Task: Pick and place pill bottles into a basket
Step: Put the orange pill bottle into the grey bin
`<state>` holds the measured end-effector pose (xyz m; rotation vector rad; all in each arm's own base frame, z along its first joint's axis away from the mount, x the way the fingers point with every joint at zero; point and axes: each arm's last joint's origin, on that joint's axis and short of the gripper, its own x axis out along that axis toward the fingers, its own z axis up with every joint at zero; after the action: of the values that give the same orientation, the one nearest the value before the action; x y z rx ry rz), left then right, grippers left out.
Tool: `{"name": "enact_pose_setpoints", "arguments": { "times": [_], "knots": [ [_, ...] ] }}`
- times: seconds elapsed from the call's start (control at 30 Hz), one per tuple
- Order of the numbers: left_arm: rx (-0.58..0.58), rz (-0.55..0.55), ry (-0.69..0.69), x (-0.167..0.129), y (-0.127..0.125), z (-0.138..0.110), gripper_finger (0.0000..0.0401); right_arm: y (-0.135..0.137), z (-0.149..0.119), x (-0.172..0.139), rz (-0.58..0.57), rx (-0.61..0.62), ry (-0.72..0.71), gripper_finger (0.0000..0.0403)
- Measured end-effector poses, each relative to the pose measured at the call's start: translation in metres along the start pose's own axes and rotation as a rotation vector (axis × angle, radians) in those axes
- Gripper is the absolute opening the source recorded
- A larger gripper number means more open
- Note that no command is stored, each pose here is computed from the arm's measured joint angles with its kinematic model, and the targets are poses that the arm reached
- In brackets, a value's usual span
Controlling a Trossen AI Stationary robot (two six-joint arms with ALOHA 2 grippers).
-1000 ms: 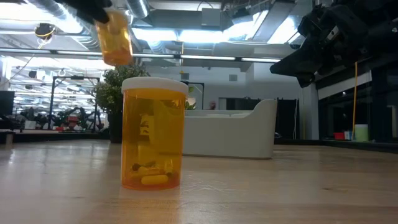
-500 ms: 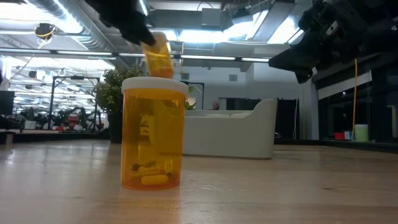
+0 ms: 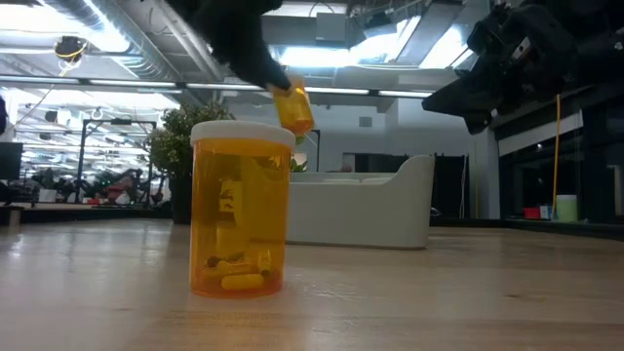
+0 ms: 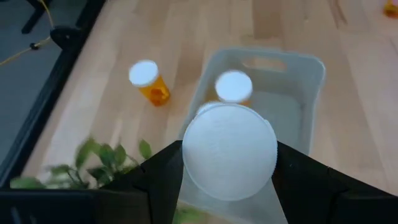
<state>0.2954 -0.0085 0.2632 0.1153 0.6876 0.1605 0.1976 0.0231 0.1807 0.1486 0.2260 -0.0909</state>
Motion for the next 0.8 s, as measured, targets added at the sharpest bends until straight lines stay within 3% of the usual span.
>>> {"name": "enact_pose_setpoints", "arguments": {
  "times": [0.17,0.4,0.8],
  "knots": [
    [0.062,0.012,0.069,0.011,0.009,0.014,0.0217,0.0,0.0,0.0,0.0,-0.014,0.0,0.0017],
    [0.088,0.028,0.181,0.029,0.021,0.016,0.0217,0.0,0.0,0.0,0.0,-0.014,0.0,0.0017],
    [0.07,0.008,0.191,0.034,0.022,0.014,0.0217,0.0,-0.001,0.0,-0.002,-0.016,0.011,0.0017]
  ]
}}
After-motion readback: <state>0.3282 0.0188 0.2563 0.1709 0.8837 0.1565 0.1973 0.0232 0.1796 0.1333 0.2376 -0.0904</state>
